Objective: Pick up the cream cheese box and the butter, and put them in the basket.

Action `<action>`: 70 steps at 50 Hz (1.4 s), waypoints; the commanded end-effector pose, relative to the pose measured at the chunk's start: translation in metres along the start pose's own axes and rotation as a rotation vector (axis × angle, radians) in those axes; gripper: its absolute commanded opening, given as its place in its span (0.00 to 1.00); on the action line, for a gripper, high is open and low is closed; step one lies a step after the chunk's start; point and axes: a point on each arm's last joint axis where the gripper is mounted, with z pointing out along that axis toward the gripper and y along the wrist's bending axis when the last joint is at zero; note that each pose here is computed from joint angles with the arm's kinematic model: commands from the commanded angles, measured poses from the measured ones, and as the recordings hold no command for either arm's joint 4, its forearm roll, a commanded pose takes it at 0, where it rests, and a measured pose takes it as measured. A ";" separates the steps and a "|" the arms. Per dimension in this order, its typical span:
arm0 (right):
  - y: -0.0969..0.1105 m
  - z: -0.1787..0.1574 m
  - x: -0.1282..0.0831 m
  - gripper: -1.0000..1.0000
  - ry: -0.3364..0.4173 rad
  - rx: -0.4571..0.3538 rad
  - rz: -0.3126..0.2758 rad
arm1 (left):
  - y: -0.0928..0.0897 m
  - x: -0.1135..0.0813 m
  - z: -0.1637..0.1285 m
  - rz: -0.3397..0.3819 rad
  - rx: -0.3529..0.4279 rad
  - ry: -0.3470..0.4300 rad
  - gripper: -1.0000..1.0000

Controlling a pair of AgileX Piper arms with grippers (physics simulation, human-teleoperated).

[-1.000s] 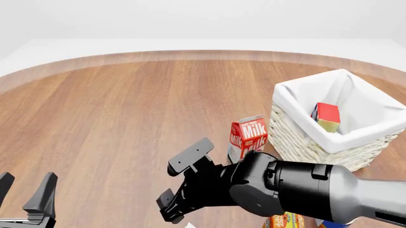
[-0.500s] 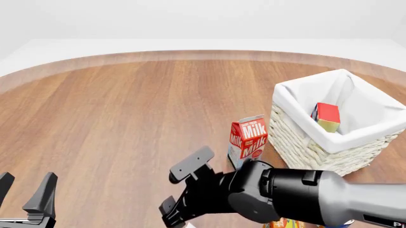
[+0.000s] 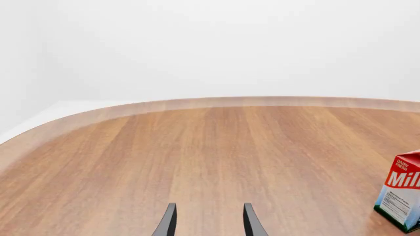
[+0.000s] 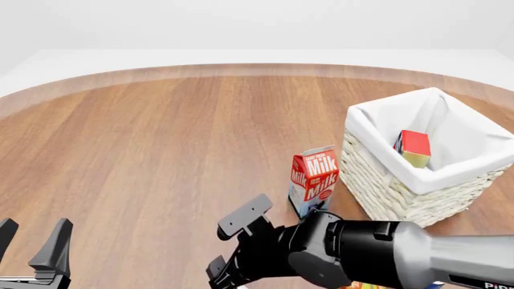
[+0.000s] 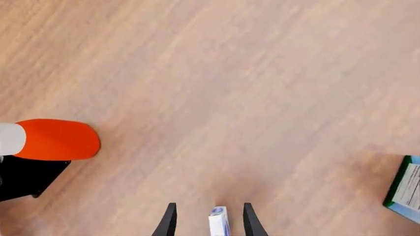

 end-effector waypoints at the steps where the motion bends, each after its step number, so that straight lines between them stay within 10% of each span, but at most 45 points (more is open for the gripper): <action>1: -0.001 0.005 0.004 1.00 0.012 0.003 0.003 | 0.000 0.000 0.000 0.000 0.000 0.000 1.00; 70: -0.008 0.036 0.040 1.00 0.089 0.022 0.045 | 0.000 0.000 0.000 0.000 0.000 0.000 1.00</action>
